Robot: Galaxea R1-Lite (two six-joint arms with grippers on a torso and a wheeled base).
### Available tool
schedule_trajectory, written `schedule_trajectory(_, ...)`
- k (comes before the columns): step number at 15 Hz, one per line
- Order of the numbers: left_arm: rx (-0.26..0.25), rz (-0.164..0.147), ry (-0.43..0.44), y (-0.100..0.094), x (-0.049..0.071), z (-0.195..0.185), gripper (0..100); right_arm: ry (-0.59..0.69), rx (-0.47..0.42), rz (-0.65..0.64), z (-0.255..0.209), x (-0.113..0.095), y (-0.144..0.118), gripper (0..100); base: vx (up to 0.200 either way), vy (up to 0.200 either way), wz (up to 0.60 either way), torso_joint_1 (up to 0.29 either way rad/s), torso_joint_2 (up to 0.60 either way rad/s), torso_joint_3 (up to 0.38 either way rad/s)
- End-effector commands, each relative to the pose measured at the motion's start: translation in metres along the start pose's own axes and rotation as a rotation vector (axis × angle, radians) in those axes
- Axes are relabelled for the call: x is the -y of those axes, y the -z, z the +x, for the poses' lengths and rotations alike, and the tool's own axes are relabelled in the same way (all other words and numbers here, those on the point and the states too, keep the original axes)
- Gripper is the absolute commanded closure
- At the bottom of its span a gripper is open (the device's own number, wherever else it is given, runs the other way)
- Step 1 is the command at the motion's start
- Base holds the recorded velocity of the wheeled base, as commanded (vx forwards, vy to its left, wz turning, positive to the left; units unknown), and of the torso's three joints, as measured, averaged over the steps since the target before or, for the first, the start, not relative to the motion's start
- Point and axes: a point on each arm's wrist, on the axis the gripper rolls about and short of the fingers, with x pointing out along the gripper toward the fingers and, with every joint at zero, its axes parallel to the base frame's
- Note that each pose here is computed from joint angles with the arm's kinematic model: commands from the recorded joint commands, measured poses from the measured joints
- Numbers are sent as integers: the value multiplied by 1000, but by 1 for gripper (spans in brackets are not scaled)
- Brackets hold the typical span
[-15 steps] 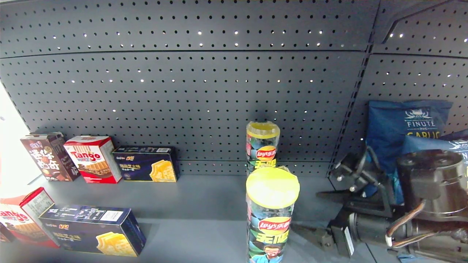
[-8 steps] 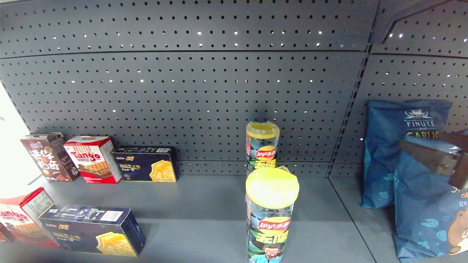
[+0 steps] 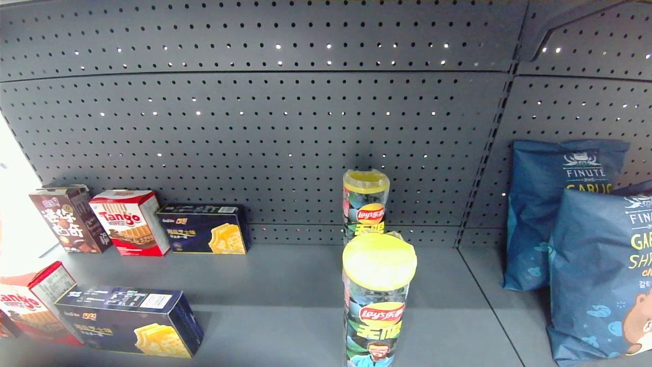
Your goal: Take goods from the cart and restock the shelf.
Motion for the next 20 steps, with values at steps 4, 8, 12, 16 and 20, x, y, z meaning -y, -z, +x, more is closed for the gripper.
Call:
schedule_trajectory(4,1,2,13,0,0,0,0,21,105,17,-31,2,35,0,0,0,0,0,0,0)
schedule_trajectory(8,5,4,34,0,-1,0,0,-156,45,-7,-31,-2,41,0,0,0,0,0,0,0)
schedule_trajectory(12,1,-2,19,0,0,0,0,-164,39,-8,-30,-2,41,0,0,0,0,0,0,0)
schedule_trajectory(16,-6,3,50,0,-1,1,0,-284,138,-11,-37,2,44,0,0,0,0,0,0,0)
schedule_trajectory(20,-6,-16,56,0,-1,1,0,-284,138,-10,-37,2,44,0,0,0,0,0,0,0)
